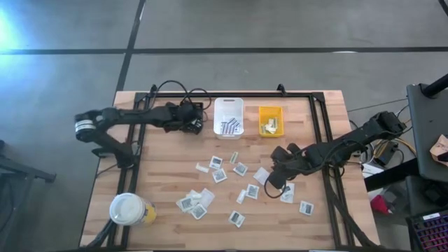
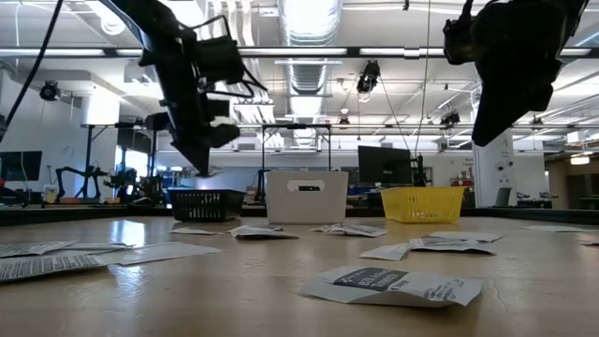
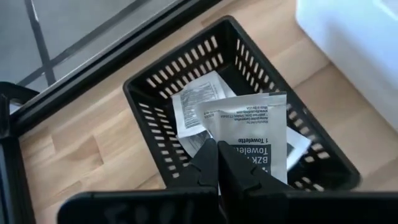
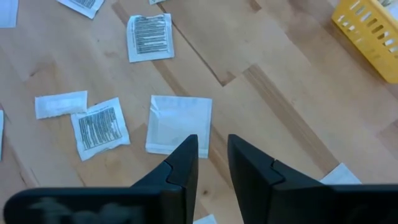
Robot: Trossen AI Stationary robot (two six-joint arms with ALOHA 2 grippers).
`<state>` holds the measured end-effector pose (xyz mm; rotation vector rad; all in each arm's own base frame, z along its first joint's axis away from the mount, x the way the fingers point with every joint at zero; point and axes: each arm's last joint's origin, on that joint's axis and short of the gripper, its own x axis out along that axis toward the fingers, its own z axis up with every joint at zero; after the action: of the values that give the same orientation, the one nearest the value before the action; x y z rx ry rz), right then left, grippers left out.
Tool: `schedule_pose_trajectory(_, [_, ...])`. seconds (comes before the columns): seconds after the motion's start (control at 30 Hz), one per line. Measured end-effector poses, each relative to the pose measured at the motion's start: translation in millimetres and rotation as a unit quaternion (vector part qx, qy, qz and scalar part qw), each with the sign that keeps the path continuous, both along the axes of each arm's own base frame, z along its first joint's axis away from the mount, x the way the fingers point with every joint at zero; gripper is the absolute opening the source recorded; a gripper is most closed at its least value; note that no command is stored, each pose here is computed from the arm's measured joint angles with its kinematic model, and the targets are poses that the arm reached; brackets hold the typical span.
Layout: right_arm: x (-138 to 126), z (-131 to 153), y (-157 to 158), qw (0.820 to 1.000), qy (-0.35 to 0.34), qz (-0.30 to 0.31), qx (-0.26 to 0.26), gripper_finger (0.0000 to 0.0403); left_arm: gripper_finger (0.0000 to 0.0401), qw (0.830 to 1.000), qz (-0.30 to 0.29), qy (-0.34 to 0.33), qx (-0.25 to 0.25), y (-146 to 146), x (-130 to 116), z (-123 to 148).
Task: Pick & Place First Aid Supplies
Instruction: Put the towelette pack into the black basket, then put the blue bandage into the white bin
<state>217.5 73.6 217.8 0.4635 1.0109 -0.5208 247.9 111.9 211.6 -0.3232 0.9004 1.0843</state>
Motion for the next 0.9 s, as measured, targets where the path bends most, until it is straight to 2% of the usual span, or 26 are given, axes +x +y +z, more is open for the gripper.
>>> schedule_pose_trajectory(0.33, [1.1, 0.4, 0.5, 1.0, -0.009, -0.01, 0.007, 0.0064, 0.0, 1.0, 0.017, 0.025, -0.001, 14.7, 6.9, -20.9])
schedule_pose_trajectory(0.6, [1.3, 0.5, 0.7, 1.0, -0.009, -0.008, 0.008, 0.007, 0.0006, 0.999, 0.014, 0.032, 0.0, 17.4, 5.3, -20.9])
schedule_pose_trajectory(0.73, [1.3, 0.5, 0.7, 1.0, -0.009, -0.007, 0.008, 0.0075, 0.0029, 0.999, 0.0, 0.041, 0.003, 17.2, 4.9, -19.5])
schedule_pose_trajectory(0.9, [1.0, -0.1, 0.6, 1.0, -0.007, -0.005, 0.006, 0.007, 0.0079, 0.999, 0.0, 0.041, 0.004, 17.2, 5.0, -19.4])
